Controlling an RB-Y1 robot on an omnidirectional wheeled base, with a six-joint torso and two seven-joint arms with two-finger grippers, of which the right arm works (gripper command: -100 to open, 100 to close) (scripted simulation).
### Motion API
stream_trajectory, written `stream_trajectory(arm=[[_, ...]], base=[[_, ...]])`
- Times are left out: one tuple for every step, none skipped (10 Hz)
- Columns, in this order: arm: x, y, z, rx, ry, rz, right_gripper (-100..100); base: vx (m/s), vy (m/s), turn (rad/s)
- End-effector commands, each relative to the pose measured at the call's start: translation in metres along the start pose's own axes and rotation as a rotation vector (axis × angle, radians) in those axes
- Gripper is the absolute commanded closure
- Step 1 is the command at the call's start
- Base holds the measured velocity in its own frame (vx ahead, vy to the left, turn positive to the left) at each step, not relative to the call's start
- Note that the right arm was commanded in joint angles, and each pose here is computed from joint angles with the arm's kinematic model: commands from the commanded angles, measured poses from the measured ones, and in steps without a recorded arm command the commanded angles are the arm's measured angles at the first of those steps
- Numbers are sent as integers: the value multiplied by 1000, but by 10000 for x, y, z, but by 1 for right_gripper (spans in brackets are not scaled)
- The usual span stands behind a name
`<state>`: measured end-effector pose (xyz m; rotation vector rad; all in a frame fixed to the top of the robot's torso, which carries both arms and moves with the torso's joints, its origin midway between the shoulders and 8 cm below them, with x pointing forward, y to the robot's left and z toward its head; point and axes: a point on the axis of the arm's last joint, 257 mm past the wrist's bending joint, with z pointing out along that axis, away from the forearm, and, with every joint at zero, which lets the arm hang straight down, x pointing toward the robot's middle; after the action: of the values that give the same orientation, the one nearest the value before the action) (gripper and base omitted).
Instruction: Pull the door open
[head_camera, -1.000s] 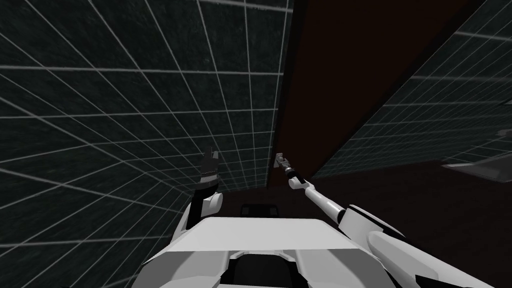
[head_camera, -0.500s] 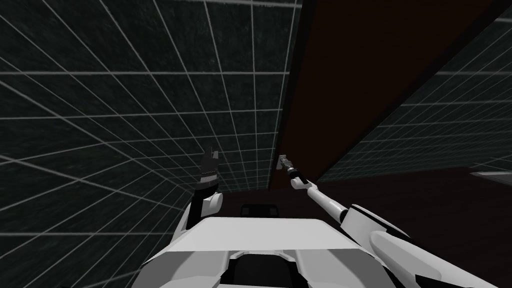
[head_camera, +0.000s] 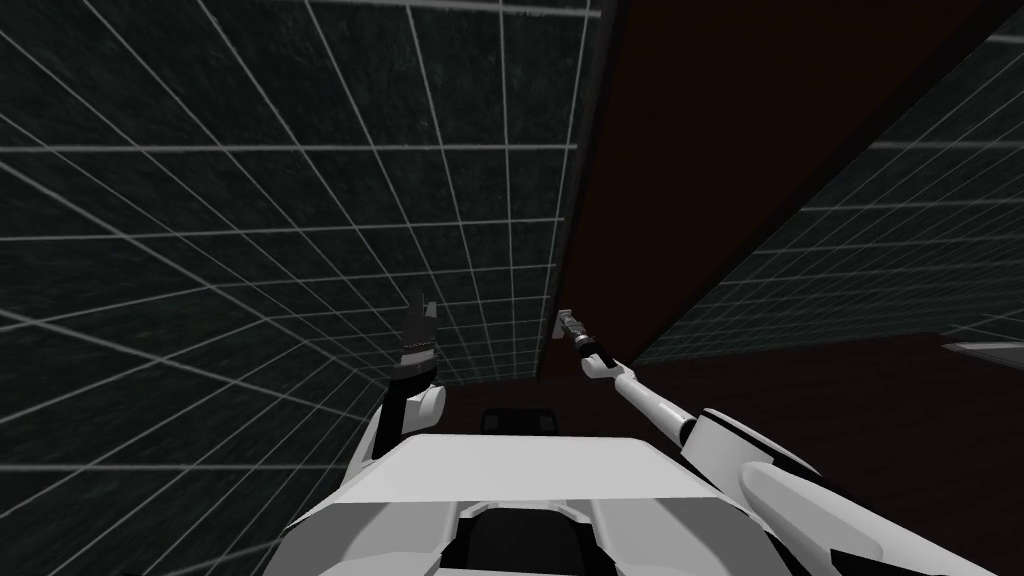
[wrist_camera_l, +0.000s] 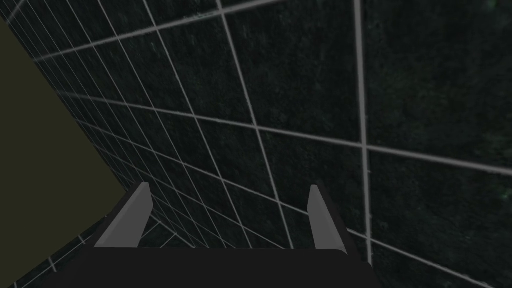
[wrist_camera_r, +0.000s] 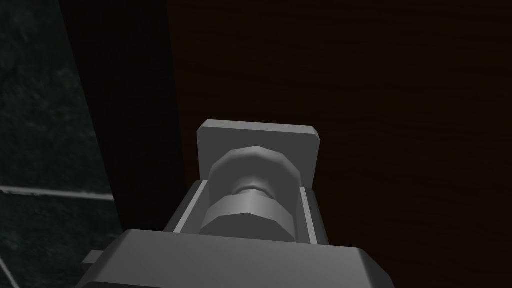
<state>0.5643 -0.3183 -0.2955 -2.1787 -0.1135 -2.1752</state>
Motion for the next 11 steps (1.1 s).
stream_trajectory(arm=[[8,-31,-33,21,3,0,100],[10,-41,-44,27,4,-1,100],[12,-64,-69,42,5,0,100],[14,-90,-99,58,6,0,100],[13,-116,-131,75,7,1,100],[11,-143,-165,92,6,3,100],[9,-155,-182,100,6,3,100],[5,-178,-213,115,5,5,100],[-1,-205,-251,132,4,8,100],[10,-184,-230,122,4,4,100],[-4,-212,-286,144,3,5,100]], base=[[-104,-52,91],[-164,-107,83],[-197,-102,82],[-194,-117,85],[-168,-147,91],[-192,-153,107],[-192,-118,81],[-180,-97,78],[-193,-108,78],[-91,-48,22],[-128,-45,74]])
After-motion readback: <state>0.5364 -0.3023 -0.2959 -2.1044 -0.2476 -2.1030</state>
